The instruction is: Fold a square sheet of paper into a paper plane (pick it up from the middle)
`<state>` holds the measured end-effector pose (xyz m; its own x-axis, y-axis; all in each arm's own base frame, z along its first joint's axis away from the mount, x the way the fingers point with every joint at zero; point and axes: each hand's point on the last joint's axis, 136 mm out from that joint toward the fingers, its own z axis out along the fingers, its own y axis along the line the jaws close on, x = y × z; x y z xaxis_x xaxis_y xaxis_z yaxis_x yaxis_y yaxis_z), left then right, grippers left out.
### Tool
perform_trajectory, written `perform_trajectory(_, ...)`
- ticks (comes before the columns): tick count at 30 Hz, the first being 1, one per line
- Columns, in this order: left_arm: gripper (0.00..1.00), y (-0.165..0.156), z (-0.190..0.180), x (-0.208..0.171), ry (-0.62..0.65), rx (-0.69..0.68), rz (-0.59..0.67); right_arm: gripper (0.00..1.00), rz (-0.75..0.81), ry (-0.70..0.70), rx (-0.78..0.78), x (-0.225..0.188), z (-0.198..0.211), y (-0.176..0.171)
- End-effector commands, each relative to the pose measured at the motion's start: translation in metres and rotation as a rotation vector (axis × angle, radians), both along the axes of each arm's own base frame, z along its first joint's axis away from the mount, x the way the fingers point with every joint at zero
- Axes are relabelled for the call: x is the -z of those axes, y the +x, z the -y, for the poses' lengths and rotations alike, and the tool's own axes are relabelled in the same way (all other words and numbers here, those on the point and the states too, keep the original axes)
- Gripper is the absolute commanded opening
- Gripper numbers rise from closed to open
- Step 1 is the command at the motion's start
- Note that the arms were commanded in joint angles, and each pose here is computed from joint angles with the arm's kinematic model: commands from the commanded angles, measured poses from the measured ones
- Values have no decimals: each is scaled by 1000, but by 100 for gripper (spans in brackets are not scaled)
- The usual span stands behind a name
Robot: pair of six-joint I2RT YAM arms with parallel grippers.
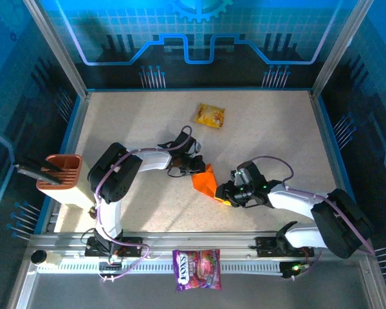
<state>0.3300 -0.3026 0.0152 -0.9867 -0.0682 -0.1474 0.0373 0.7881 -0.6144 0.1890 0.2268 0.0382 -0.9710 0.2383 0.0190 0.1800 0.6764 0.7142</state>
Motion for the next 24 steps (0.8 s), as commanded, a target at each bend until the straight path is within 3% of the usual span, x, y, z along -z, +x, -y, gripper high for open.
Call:
perform_trajectory(1, 9, -15, -10, 18, 42, -6, -94, 39, 42, 10, 14, -4, -2, 9)
perform_trajectory(4, 9, -13, -9, 17, 41, -6, -92, 38, 65, 32, 16, -4, -3, 14)
perform_trajectory(12, 9, -11, -7, 13, 32, -4, -87, 18, 112, 52, -27, -12, -3, 19)
perform_trajectory(24, 13, -7, 0, -1, -16, -22, -74, 2, 150, 89, -79, -19, -4, 12)
